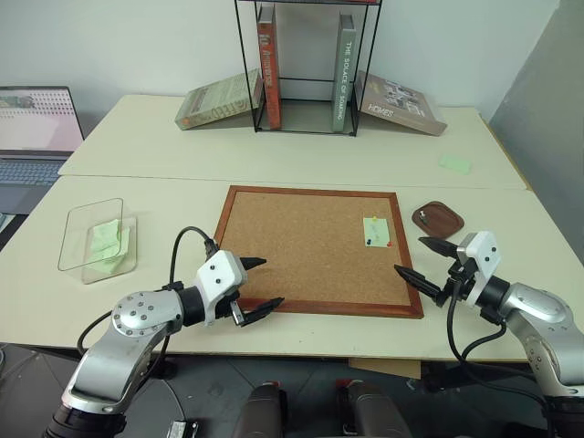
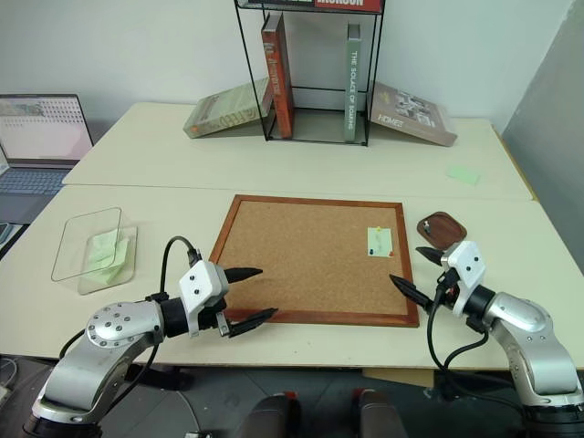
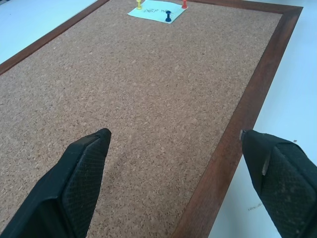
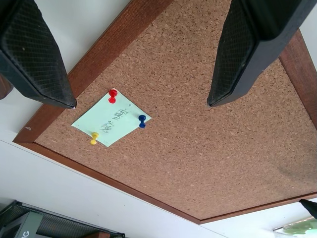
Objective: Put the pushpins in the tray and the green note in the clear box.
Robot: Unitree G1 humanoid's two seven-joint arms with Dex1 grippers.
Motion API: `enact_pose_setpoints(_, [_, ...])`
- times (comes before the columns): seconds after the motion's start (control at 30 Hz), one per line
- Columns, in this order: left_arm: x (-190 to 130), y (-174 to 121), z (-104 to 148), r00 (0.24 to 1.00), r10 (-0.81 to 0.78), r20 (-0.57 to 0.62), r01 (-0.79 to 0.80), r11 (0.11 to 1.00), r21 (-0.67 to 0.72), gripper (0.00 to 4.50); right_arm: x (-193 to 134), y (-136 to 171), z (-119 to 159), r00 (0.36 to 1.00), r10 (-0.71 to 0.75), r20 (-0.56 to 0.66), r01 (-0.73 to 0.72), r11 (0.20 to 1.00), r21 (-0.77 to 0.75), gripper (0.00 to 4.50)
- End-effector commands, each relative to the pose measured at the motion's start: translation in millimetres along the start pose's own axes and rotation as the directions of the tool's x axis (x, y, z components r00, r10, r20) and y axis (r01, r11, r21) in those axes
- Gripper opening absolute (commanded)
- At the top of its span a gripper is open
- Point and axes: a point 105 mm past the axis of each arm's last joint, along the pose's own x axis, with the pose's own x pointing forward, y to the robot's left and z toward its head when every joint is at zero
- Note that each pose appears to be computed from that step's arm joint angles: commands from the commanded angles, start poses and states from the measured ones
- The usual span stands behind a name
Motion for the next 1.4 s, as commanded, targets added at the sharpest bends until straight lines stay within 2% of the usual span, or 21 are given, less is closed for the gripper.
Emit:
enact_pose_setpoints(0.03, [-0.5, -0.4, 11.1, 0.999, -0.010, 0.040, 0.009, 1.000, 0.018, 4.44, -0.4, 0.7, 14.6, 0.999, 0.003, 0.042, -0.002, 0.999, -0.042, 4.50])
enact_pose_setpoints(0.4, [2.7, 4.1, 10.7, 1.000, 0.005, 0.006, -0.005, 1.000, 0.026, 4.44, 0.4, 4.6, 14.0, 0.999, 0.016, 0.045, -0.014, 0.999, -0.039, 4.50])
enact_pose_setpoints(1.0, [6.0, 4.1, 22.4, 0.998, 0.008, 0.059, -0.008, 1.000, 0.003, 4.44, 3.8, 5.5, 15.6, 0.998, 0.034, 0.044, -0.033, 0.999, -0.042, 4.50])
enact_pose_setpoints(1.2, [17.9, -2.5, 29.8, 0.996, -0.025, 0.089, 0.025, 1.000, 0.008, 3.38, 3.3, 7.6, 16.8, 0.998, 0.030, 0.047, -0.028, 0.999, -0.041, 4.50])
enact_pose_setpoints(1.4, [31.9, 5.8, 37.4, 0.993, -0.015, 0.118, 0.014, 1.000, 0.011, 2.25, 3.4, 9.0, 16.8, 0.998, 0.027, 0.052, -0.025, 0.999, -0.037, 4.50])
